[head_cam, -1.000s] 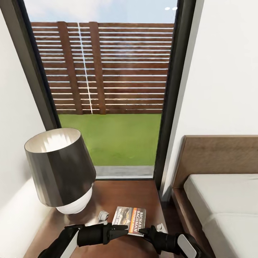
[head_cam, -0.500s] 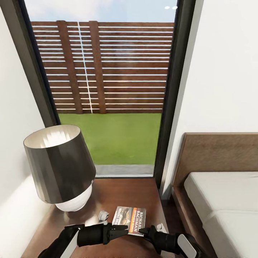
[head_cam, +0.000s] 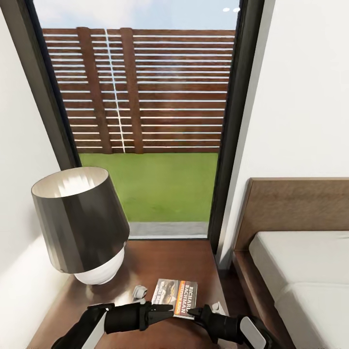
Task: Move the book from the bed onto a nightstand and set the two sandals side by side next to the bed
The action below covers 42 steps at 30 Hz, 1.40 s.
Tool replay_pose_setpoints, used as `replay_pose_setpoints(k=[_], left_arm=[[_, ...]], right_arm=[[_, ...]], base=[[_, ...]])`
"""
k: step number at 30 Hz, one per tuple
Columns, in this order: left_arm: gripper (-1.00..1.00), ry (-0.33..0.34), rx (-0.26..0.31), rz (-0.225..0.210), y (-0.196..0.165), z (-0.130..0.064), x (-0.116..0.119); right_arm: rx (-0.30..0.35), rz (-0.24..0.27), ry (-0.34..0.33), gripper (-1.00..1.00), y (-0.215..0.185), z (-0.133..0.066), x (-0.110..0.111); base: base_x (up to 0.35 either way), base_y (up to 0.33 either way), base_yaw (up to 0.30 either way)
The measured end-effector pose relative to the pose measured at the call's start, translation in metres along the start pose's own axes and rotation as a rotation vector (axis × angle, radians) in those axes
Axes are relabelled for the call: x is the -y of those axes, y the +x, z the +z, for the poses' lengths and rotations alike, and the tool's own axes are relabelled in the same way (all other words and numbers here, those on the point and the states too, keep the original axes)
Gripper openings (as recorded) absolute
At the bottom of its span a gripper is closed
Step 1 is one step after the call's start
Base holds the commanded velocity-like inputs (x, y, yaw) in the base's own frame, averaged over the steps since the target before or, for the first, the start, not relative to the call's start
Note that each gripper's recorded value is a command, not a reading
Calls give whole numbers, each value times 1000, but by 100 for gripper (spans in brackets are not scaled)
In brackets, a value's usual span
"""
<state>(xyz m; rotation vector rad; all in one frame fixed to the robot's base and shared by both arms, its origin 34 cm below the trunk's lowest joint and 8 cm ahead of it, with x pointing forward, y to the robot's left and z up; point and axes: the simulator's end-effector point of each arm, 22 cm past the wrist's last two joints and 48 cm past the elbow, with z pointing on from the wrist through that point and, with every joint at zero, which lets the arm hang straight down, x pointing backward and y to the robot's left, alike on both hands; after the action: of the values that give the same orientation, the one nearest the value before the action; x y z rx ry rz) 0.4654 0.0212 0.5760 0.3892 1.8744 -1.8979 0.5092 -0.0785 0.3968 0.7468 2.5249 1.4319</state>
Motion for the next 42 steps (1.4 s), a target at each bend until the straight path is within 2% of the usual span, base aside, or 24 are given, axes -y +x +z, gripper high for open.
replay_pose_setpoints(k=[19, 20, 42], left_arm=[[100, 0, 0, 0, 0, 0, 0], [100, 0, 0, 0, 0, 0, 0], [100, 0, 0, -1, 0, 0, 0]], right_arm=[[0, -3, 1, -100, -1, 0, 0], [1, -2, 0, 100, -1, -1, 0], [0, -3, 1, 100, 0, 0, 0]], base=[[0, 0, 0], [0, 0, 0], [-13, 0, 0]])
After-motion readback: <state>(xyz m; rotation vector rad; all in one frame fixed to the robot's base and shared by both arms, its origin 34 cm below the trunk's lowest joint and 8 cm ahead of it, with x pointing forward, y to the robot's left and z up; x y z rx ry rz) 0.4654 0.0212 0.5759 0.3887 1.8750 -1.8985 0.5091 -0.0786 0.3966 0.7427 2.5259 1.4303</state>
